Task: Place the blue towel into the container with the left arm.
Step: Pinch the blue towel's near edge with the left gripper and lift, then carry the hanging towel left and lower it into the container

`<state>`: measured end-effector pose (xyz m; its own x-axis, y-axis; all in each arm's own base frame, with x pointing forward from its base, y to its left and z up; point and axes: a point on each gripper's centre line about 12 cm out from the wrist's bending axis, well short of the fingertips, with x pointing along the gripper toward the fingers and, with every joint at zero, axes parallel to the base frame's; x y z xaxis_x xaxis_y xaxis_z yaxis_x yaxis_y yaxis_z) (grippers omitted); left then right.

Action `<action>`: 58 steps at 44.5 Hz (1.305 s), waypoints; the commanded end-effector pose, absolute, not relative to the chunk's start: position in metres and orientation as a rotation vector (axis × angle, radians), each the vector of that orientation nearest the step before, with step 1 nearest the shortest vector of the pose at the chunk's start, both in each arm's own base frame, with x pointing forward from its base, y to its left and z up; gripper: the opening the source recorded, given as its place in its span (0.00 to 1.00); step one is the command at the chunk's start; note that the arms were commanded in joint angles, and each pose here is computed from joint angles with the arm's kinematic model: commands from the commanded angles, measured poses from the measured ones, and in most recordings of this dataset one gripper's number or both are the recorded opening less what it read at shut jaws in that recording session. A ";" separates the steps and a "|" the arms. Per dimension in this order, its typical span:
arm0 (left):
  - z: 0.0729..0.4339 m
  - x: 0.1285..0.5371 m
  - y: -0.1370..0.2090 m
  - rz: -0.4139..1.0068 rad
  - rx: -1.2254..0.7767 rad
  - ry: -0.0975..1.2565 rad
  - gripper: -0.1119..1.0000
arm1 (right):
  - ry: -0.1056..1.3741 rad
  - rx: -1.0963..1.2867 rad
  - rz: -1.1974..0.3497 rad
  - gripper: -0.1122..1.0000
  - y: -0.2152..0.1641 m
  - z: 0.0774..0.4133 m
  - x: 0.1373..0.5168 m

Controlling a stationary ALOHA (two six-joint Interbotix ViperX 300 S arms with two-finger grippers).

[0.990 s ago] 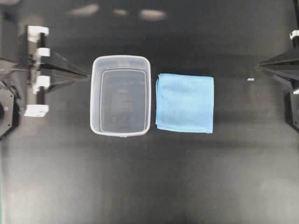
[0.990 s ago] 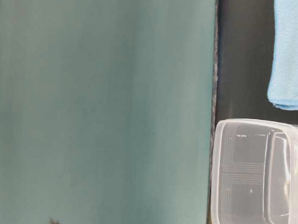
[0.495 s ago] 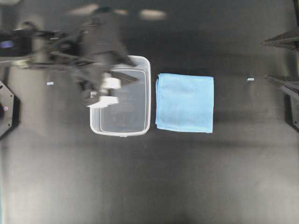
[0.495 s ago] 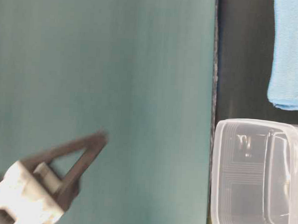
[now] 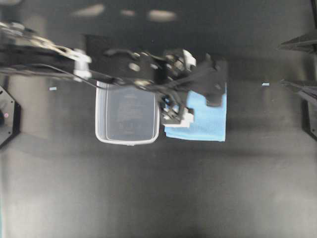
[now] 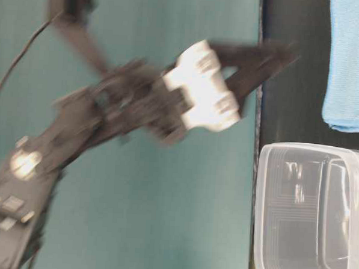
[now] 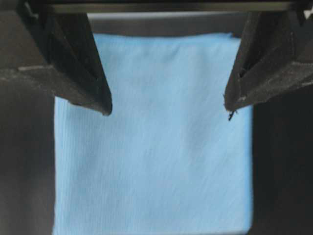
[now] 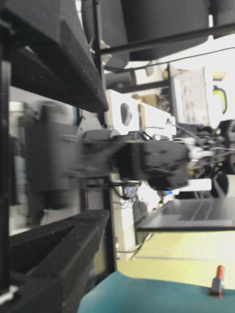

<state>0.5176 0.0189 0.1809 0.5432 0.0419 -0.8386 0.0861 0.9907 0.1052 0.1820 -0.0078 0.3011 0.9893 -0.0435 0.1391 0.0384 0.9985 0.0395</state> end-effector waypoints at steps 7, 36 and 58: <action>0.137 0.537 0.014 -0.039 0.144 1.052 0.90 | -0.150 0.041 -0.043 0.80 -0.008 0.304 0.183; 0.135 0.537 0.009 -0.054 0.162 1.057 0.29 | -0.151 0.041 -0.043 0.79 -0.008 0.304 0.183; 0.329 0.467 0.010 -0.027 0.170 0.844 0.15 | -0.144 0.041 -0.043 0.79 -0.008 0.302 0.183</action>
